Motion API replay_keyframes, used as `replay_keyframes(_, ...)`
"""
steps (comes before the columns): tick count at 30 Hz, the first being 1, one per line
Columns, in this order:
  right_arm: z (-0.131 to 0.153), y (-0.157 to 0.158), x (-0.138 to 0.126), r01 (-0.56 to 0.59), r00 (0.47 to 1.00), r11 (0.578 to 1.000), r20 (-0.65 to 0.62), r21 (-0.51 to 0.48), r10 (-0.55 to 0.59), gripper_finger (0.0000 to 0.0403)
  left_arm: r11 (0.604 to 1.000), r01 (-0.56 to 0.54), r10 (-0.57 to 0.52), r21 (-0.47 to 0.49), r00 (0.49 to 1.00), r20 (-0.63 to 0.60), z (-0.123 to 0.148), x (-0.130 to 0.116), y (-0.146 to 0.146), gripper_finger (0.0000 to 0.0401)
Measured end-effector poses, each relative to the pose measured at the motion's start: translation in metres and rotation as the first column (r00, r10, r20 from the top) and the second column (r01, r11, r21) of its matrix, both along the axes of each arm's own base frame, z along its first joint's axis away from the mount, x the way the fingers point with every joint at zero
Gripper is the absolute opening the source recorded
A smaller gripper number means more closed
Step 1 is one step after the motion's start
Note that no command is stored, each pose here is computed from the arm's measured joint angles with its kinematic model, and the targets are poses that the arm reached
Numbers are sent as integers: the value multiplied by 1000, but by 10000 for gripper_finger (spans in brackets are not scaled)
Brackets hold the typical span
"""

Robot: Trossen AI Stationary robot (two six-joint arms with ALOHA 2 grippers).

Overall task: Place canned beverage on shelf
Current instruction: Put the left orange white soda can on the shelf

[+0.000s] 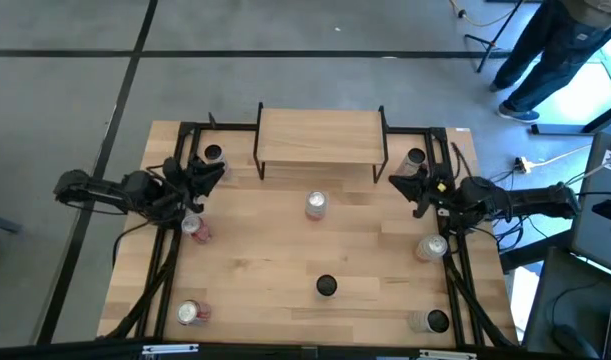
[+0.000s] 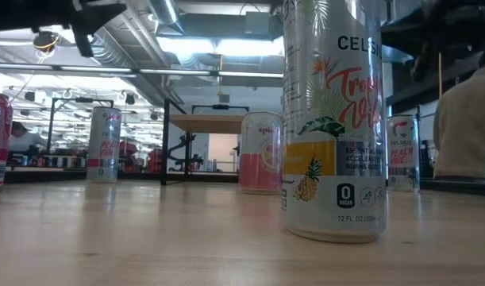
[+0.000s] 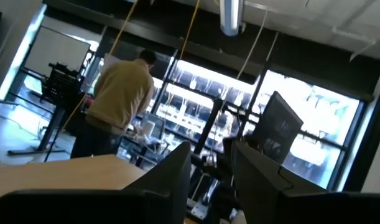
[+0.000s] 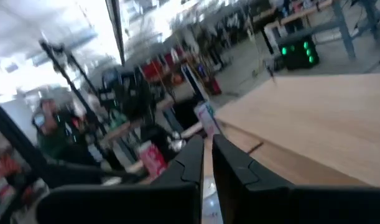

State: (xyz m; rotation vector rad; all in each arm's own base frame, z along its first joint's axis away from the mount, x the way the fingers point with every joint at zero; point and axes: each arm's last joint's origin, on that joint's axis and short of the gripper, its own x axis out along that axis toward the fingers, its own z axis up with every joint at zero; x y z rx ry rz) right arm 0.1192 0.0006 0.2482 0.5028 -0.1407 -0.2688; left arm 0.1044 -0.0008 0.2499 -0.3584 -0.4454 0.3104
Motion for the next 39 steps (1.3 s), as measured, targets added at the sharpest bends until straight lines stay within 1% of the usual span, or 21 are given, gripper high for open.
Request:
replay_keyframes(1, 6, 0, 4, 11, 1000, 1000, 8, 3, -11, 23, 1000, 9, -9, -6, 1000, -5, 3, 3, -1, 110)
replay_keyframes(3, 19, -1, 9, 68, 996, 998, 51, 9, -69, 23, 999, 17, -16, -32, 1000, 17, 9, 6, -1, 110)
replay_keyframes(5, 34, -3, 14, 165, 981, 986, 97, 9, -165, 24, 998, -20, 22, -60, 999, 35, 15, 7, 1, 110)
replay_keyframes(6, 38, -4, 16, 205, 974, 979, 99, 0, -204, 24, 998, -31, 33, -64, 999, 33, 17, 8, 1, 110)
replay_keyframes(8, 44, -3, 24, 217, 974, 976, 76, -34, -214, 30, 998, -30, 32, -60, 999, 30, 20, 10, 1, 110)
replay_keyframes(10, 45, -1, 35, 171, 985, 983, 25, -74, -169, 50, 998, -29, 30, -56, 999, 24, 22, 12, 2, 110)
replay_keyframes(12, 44, 2, 49, 108, 993, 989, -34, -96, -112, 85, 998, -33, 33, -52, 999, 0, 21, 16, 2, 110)
replay_keyframes(16, 33, 7, 80, 22, 987, 994, -154, -105, -38, 180, 998, -43, 40, -48, 998, -52, 16, 25, 2, 110)
replay_keyframes(20, 20, 12, 114, -60, 962, 993, -273, -106, 29, 276, 998, -27, 23, -49, 996, -86, 12, 31, 1, 110)
replay_keyframes(22, 13, 14, 131, -82, 942, 990, -333, -112, 40, 317, 998, -18, 13, -52, 996, -91, 11, 33, 1, 110)
replay_keyframes(25, 4, 17, 152, -120, 906, 978, -422, -173, 36, 367, 999, -7, 3, -48, 996, -92, 10, 33, 0, 110)
replay_keyframes(27, 0, 18, 164, -132, 892, 973, -450, -191, 33, 388, 999, -6, 2, -49, 996, -90, 11, 33, 0, 110)
replay_keyframes(30, -6, 18, 177, -124, 875, 970, -485, -210, 7, 394, 999, -5, 1, -50, 997, -76, 12, 33, 0, 110)
replay_keyframes(32, -12, 18, 182, -112, 855, 970, -518, -217, -17, 386, 999, -5, 2, -51, 998, -67, 13, 32, 0, 110)
replay_keyframes(35, -15, 18, 189, -90, 848, 970, -528, -225, -44, 374, 999, -5, 2, -51, 998, -67, 13, 32, 0, 110)
replay_keyframes(39, -31, 14, 196, -72, 810, 967, -580, -242, -85, 365, 999, -5, 2, -50, 998, -69, 13, 32, 0, 110)
